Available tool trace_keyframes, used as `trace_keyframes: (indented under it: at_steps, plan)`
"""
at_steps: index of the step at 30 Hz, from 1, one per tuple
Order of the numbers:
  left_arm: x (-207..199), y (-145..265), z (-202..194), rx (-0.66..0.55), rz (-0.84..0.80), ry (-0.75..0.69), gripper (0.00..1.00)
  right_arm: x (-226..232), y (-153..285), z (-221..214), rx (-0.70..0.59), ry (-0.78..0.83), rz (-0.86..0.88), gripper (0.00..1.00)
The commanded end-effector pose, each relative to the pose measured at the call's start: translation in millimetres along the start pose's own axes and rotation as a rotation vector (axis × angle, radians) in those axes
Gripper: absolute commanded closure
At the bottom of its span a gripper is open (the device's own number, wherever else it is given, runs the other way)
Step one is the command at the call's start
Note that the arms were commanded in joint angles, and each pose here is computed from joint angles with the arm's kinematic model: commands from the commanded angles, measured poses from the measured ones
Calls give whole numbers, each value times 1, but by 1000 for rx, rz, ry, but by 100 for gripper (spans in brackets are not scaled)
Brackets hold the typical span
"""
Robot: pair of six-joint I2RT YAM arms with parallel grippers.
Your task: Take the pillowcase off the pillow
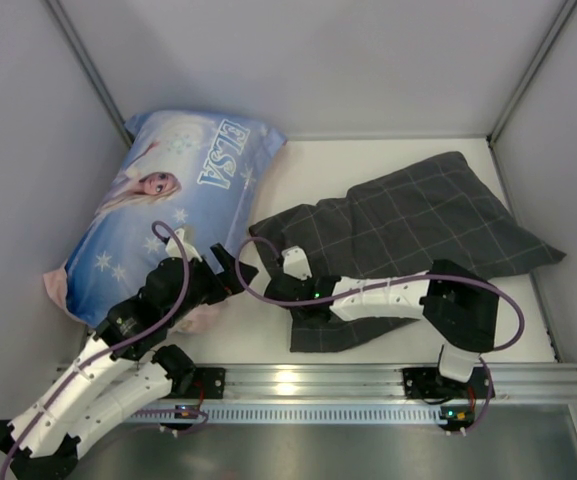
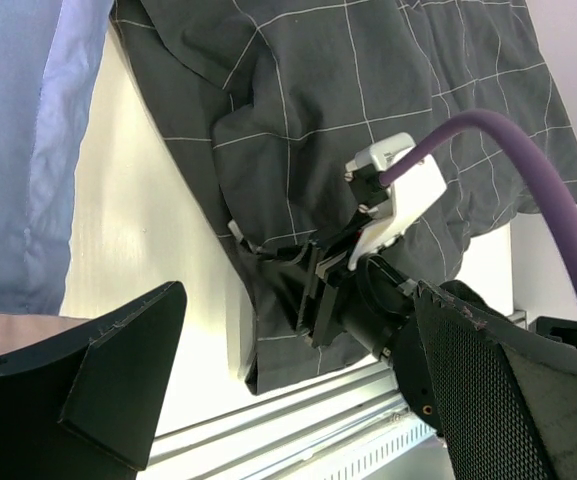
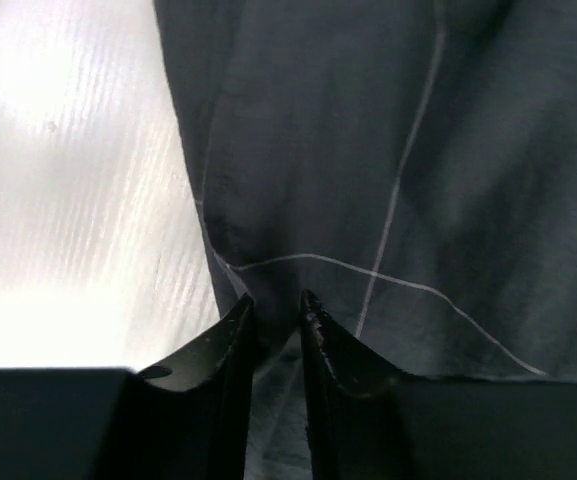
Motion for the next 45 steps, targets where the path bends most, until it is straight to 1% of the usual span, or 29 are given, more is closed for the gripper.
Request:
trace_keyframes:
  at_steps: [1,2,3,4,8,12,16,18,19,21,22,25,27,28,30,32,33,34,37,39,40,45]
  plan:
    - [-8,2,5,-15,-16,-7,1,-16,11,16,-62,-49,-41,80]
    - [-8,2,5,-15,-16,-5,1,-16,11,16,-59,-42,-39,92]
    - [-7,2,5,-14,-13,-6,1,-17,12,16,-61,-40,-37,97]
    - [-7,2,5,-12,-14,-6,1,-18,13,16,-64,-44,-37,100]
    - [-4,2,4,-10,-3,-8,1,-24,20,13,-66,-46,-23,100]
    - [-2,1,4,-10,20,-11,1,-40,30,2,-73,-55,-27,100]
    - [1,-6,-2,22,39,-17,1,-61,65,11,-172,-83,5,100]
    - [-3,-14,-9,65,17,-44,1,-71,78,10,-204,-84,10,100]
    - [-1,-22,-22,145,28,-55,1,-77,94,18,-253,-105,31,100]
    - [-5,-33,-32,206,27,-68,1,-86,116,25,-314,-108,63,100]
    - [-3,-42,-43,279,50,-72,1,-92,121,23,-312,-101,61,100]
    - [-8,-59,-55,313,45,-97,6,-105,139,24,-339,-111,68,100]
    - [-13,-66,-64,347,8,-81,12,-109,143,23,-340,-113,74,100]
    - [-21,-76,-66,352,-37,-73,12,-111,143,20,-332,-114,66,100]
    - [-30,-82,-72,391,-74,-58,12,-113,139,11,-307,-115,51,100]
    - [-32,-93,-74,392,-48,-68,7,-116,133,-2,-269,-129,36,100]
    - [-42,-96,-68,369,-63,-76,5,-118,133,-7,-259,-138,30,100]
    - [-43,-100,-68,368,-54,-82,1,-120,131,-12,-245,-147,18,100]
    - [-59,-109,-65,366,-70,-121,1,-130,124,-37,-191,-180,-29,100]
    - [-60,-119,-71,391,-59,-157,1,-130,126,-42,-193,-208,-11,100]
    - [-66,-121,-69,390,-69,-162,1,-127,127,-44,-191,-214,10,100]
    - [-61,-145,-73,372,-9,-189,1,-128,132,-50,-198,-236,46,100]
Point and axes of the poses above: each gripper's point midway between its finger pads, its own y axis back along the fingers, its own x axis along the line the jaws close on, z = x × y, the point moved 3 cm from there along y, back along the fingers, and after that the axes turned 14 degrees about y, right-handed, at the moved point
